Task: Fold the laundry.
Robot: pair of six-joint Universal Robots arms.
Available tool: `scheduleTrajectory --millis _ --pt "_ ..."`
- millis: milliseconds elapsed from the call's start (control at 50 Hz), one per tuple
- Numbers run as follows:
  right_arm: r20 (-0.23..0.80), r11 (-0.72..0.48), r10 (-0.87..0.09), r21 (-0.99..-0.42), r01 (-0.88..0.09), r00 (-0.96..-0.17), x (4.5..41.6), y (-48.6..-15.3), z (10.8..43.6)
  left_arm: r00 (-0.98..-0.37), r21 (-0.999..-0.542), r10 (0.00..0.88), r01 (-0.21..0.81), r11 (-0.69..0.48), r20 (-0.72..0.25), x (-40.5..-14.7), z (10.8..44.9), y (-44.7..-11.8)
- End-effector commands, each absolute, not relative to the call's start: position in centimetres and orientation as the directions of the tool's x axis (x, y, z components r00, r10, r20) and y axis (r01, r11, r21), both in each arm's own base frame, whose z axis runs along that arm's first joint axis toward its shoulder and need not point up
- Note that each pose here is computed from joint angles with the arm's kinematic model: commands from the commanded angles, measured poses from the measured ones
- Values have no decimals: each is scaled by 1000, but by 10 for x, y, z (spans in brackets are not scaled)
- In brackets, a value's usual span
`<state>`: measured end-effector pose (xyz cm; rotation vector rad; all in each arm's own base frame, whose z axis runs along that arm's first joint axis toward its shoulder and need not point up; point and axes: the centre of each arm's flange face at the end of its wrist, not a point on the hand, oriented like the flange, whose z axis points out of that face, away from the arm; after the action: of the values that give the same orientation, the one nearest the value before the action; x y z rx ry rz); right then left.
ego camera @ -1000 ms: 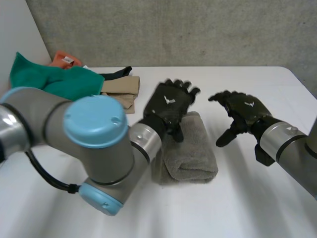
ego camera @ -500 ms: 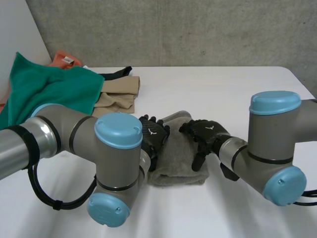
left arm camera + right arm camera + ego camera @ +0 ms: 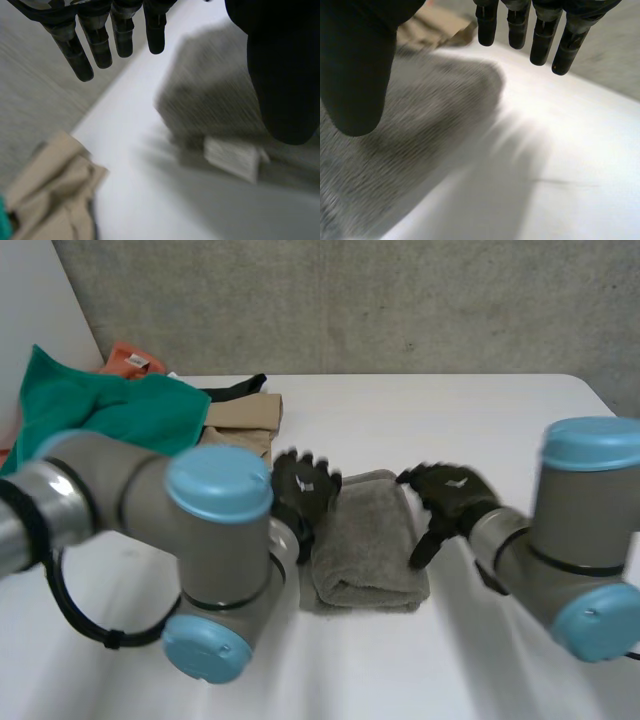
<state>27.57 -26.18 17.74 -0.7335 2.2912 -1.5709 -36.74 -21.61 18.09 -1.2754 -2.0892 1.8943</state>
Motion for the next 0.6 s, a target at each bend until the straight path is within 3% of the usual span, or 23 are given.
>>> scheduleTrajectory --millis 20,100,160,260,340,600 --pt "-59 321 -368 -945 -67 -928 221 -277 189 -717 -928 599 345 -139 -357 -352 245 -221" --pt "-128 420 -350 -907 -33 -928 210 -266 168 -670 -943 668 285 -170 -323 -341 262 -223" --pt "-174 467 -365 -884 -19 -915 212 -257 157 -590 -953 753 247 -175 -291 -340 265 -221" --pt "-310 572 -384 -819 39 -870 222 -251 132 -457 -974 875 219 -64 -161 -333 257 -215" --pt "-360 585 -396 -808 71 -845 231 -252 129 -400 -974 910 223 -24 -114 -332 253 -209" --pt "-336 533 -509 -846 16 -792 281 -245 115 -388 -975 914 222 -33 -119 -333 255 -201"
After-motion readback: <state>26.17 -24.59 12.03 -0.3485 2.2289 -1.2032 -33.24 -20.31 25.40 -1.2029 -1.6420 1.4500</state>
